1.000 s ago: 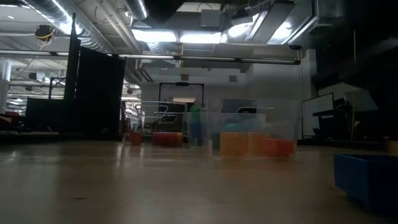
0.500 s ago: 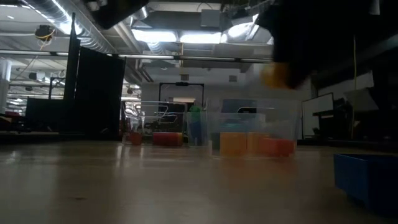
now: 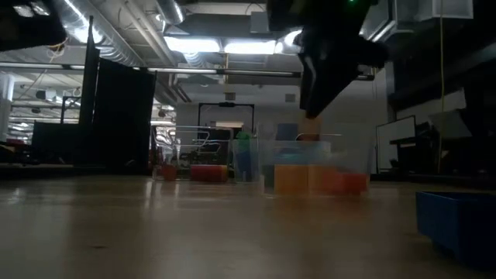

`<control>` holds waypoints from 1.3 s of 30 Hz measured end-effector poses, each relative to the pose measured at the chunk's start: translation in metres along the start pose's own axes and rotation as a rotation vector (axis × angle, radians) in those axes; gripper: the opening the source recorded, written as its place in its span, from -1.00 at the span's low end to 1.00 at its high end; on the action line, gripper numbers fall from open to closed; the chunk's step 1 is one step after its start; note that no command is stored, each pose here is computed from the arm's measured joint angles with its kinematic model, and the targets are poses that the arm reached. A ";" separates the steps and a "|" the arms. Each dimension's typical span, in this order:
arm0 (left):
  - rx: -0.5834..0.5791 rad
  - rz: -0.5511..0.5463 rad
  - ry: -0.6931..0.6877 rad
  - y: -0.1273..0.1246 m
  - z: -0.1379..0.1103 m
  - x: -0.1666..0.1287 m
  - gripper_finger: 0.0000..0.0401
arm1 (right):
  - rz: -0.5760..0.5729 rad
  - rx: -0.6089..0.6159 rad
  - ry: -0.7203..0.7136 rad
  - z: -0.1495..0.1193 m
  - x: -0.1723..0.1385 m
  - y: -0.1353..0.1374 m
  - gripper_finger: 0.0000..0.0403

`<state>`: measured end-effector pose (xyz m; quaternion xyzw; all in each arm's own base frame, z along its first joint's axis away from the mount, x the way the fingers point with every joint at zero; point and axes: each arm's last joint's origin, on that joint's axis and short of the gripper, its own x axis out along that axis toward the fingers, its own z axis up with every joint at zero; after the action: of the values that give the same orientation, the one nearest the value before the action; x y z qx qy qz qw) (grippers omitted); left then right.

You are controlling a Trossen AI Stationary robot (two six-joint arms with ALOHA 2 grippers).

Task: Sort blocks by size
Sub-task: Put the yellow 4 stud small game piece into the bottom transparent bin, then put the yellow 2 stud game piece into the top right transparent bin

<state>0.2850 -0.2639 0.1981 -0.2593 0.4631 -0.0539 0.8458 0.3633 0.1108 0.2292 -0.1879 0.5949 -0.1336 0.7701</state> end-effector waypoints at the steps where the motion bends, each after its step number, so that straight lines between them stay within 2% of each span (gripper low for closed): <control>1: -0.015 0.000 0.005 -0.001 -0.002 0.000 0.08 | 0.003 0.014 0.009 0.001 0.003 -0.005 -0.07; 10: -0.277 -0.006 0.047 -0.005 -0.011 -0.002 0.08 | 0.097 0.108 0.060 0.005 0.021 -0.034 -0.06; 13: -0.337 0.034 0.108 -0.003 -0.008 -0.004 0.08 | 0.112 0.115 0.065 0.005 0.022 -0.036 -0.06; 19: -0.369 0.228 0.221 0.002 0.010 -0.024 0.08 | 0.134 0.097 0.082 0.003 0.020 -0.032 -0.06; 24: -0.444 0.422 0.212 0.010 0.025 -0.043 0.08 | 0.172 0.065 0.135 -0.003 0.017 -0.026 -0.06; 28: -0.510 0.549 0.199 0.021 0.021 -0.045 0.08 | 0.157 0.035 0.160 -0.007 0.011 -0.019 -0.06; 32: -0.551 0.610 0.203 0.025 0.016 -0.035 0.08 | 0.112 -0.019 0.174 -0.012 0.003 -0.011 -0.06; 39: -0.550 0.680 0.224 0.034 0.010 -0.010 0.08 | 0.044 -0.080 0.180 -0.019 -0.008 0.004 -0.06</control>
<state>0.2821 -0.2280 0.1935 -0.3000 0.6079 0.3246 0.6596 0.3424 0.1152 0.2300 -0.1925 0.6706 -0.1093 0.7080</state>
